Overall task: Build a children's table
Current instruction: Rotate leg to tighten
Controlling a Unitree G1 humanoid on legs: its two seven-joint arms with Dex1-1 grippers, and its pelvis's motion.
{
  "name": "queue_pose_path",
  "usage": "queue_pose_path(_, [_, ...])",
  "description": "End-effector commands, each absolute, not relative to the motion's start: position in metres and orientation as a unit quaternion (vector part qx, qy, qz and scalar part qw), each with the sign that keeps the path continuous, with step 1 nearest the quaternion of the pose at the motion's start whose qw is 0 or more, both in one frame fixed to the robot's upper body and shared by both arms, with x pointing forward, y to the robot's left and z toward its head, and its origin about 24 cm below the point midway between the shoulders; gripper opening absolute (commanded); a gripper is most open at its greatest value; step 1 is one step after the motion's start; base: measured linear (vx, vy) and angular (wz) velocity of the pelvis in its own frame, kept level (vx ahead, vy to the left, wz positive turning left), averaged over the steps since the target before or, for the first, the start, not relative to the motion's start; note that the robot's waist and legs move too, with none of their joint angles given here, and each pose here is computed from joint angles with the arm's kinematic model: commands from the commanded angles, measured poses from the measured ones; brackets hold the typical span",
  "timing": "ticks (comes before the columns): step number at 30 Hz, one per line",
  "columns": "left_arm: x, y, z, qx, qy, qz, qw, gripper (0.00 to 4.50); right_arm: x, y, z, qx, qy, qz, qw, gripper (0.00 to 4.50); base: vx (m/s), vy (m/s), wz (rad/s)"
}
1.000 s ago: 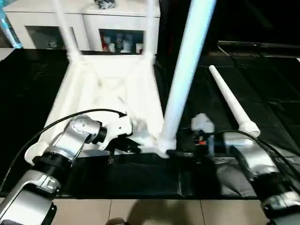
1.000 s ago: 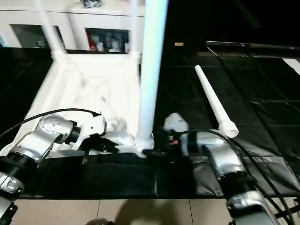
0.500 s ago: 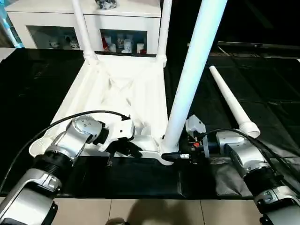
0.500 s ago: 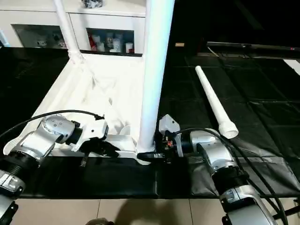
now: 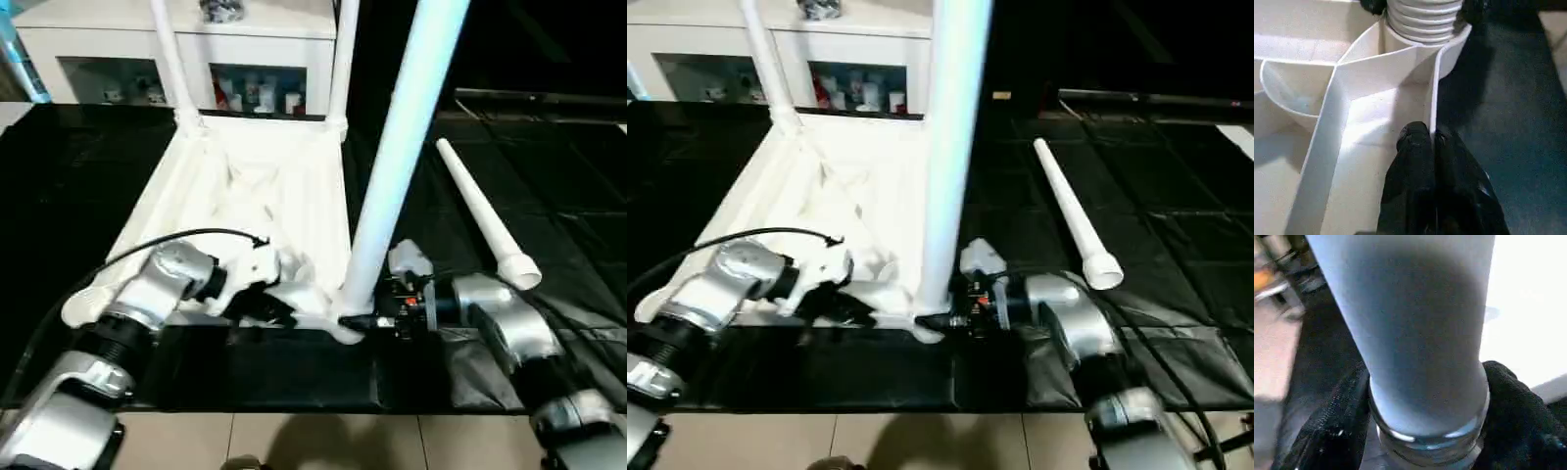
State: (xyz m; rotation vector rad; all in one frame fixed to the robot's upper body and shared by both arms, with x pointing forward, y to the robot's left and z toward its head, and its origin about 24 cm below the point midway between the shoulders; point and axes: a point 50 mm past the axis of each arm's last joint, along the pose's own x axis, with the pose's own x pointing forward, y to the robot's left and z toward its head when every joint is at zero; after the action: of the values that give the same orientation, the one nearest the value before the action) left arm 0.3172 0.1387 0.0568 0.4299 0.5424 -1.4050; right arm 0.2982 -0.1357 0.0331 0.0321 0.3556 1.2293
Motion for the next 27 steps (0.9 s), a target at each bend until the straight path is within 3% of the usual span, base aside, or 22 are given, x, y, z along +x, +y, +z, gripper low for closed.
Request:
queue_pose_path(1, [0.328,0.124,0.062,0.16,0.223,-0.568,0.776,0.0,0.294,-0.114,0.025,0.045,0.163,0.543,0.822,2.86,0.0,0.0,0.0])
queue_pose_path(6, [0.336,0.105,0.068,0.12,0.212,-0.498,0.832,0.0,0.3,-0.096,0.008,0.051,0.183,0.431,0.882,2.85,0.0,0.0,0.0])
queue_pose_path(8, [0.337,0.102,0.069,0.115,0.21,-0.491,0.838,0.0,0.302,-0.093,0.007,0.053,0.185,0.417,0.888,2.85,0.0,0.0,0.0])
queue_pose_path(10, [0.343,0.083,0.077,0.083,0.196,-0.445,0.87,0.0,0.314,-0.077,0.005,0.071,0.195,0.343,0.916,2.85,0.0,0.0,0.0])
queue_pose_path(15, [0.342,0.069,0.08,0.084,0.193,-0.438,0.874,0.0,0.323,-0.066,0.008,0.082,0.202,0.301,0.928,2.84,0.0,0.0,0.0])
queue_pose_path(16, [0.341,0.069,0.08,0.085,0.194,-0.439,0.873,0.0,0.323,-0.066,0.009,0.086,0.201,0.3,0.929,2.84,0.0,0.0,0.0])
queue_pose_path(19, [0.339,0.077,0.077,0.098,0.202,-0.441,0.869,0.0,0.323,-0.068,0.01,0.089,0.195,0.291,0.932,3.54,0.0,0.0,0.0])
queue_pose_path(22, [0.337,0.084,0.073,0.109,0.208,-0.445,0.864,0.0,0.323,-0.074,0.011,0.083,0.184,0.289,0.936,3.74,0.0,0.0,0.0])
queue_pose_path(27, [0.332,0.1,0.065,0.138,0.232,-0.463,0.844,0.0,0.32,-0.098,0.014,0.033,0.152,0.319,0.935,4.24,0.0,0.0,0.0])
